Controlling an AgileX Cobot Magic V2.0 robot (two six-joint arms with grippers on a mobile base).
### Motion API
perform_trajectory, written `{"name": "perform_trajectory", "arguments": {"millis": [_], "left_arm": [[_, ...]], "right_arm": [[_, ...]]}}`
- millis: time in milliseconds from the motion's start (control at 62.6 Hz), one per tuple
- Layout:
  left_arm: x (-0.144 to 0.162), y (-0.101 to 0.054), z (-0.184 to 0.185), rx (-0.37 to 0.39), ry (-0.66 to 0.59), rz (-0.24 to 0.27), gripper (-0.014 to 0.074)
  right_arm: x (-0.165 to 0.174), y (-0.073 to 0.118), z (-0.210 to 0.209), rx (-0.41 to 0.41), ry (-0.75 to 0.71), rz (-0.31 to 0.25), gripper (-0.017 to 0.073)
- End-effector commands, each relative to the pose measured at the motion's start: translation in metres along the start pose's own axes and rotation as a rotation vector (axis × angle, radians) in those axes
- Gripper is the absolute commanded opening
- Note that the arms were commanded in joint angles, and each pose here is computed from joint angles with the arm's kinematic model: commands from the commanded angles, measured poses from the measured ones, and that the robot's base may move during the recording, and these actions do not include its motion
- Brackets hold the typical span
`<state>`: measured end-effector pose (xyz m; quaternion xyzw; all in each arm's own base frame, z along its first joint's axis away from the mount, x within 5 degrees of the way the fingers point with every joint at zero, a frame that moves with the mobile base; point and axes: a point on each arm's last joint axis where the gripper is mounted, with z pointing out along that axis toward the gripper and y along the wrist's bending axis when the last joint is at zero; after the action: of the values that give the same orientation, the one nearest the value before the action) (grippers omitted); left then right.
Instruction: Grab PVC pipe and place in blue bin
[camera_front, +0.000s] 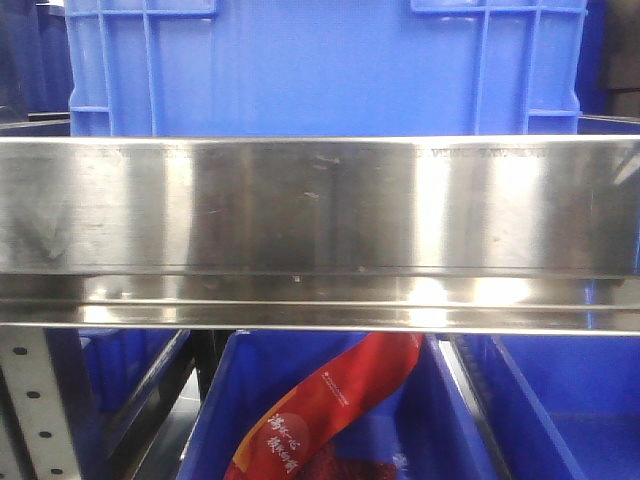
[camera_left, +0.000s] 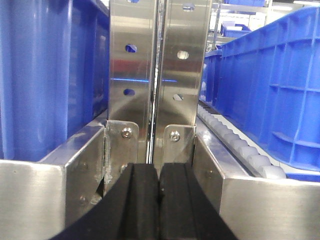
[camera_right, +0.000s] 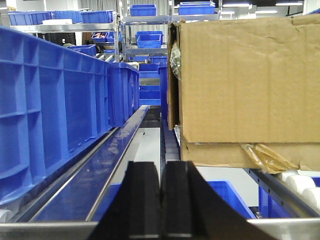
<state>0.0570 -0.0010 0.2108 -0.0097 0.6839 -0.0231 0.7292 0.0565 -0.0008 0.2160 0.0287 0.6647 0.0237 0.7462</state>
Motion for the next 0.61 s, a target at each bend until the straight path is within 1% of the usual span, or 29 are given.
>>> {"name": "perform_trajectory", "arguments": {"millis": [0,592], "left_arm": [[-0.0038,0.0001,-0.0007,-0.002,-0.038,-0.003,-0.0111],[-0.0038,0.0001,-0.0007,-0.002,-0.038,-0.003,-0.0111]], "right_arm": [[-0.0027,0.0000,-0.0007,0.000,-0.032,-0.001,-0.0164],[-0.0027,0.0000,-0.0007,0.000,-0.032,-0.001,-0.0164]]}}
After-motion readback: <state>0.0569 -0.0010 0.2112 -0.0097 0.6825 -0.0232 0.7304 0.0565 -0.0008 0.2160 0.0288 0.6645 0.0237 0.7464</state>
